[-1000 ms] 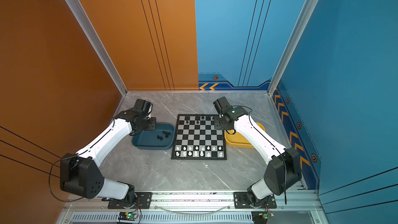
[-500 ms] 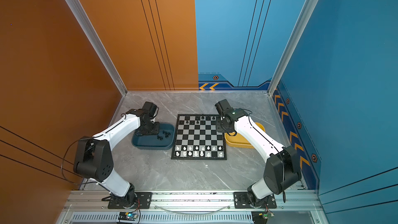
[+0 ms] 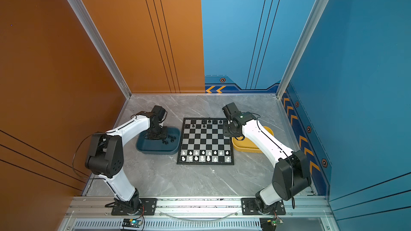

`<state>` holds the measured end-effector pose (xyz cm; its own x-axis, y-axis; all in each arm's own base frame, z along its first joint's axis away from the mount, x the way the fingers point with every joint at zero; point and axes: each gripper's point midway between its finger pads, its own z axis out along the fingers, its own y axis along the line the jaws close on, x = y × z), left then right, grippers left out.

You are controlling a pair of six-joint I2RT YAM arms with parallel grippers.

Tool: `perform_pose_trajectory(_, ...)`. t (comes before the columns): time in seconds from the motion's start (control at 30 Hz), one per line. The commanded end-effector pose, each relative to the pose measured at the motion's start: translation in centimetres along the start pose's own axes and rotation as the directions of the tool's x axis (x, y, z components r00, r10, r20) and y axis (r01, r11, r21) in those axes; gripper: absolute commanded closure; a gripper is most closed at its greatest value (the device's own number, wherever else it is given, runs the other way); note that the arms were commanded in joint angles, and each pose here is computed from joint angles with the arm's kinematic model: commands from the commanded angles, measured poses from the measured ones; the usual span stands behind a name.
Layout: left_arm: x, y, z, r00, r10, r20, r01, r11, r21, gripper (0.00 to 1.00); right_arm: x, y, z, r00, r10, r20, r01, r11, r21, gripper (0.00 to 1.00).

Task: Set up the chess pieces on the board
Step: 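Lower the left gripper into the teal tray and grasp a black pawn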

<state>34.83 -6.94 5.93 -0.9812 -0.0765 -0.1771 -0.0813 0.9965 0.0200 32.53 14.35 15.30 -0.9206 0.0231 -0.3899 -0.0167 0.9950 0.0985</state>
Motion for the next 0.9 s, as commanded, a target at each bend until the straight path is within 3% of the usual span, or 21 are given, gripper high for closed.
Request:
perform_pose_trajectory(0.0, -0.2, -0.7, 0.3, 1.000, -0.004, -0.013, 0.004, 1.000, 0.016, 0.58, 0.5, -0.2, 0.7, 1.000, -0.003, -0.024, 0.003, 1.000, -0.001, 0.67)
perform_pose_trajectory(0.87, 0.1, -0.7, 2.1, 0.998, -0.014, -0.058, 0.014, 1.000, 0.007, 0.74, 0.8, -0.4, 1.0, 0.999, 0.003, -0.038, -0.003, 1.000, 0.004, 0.68)
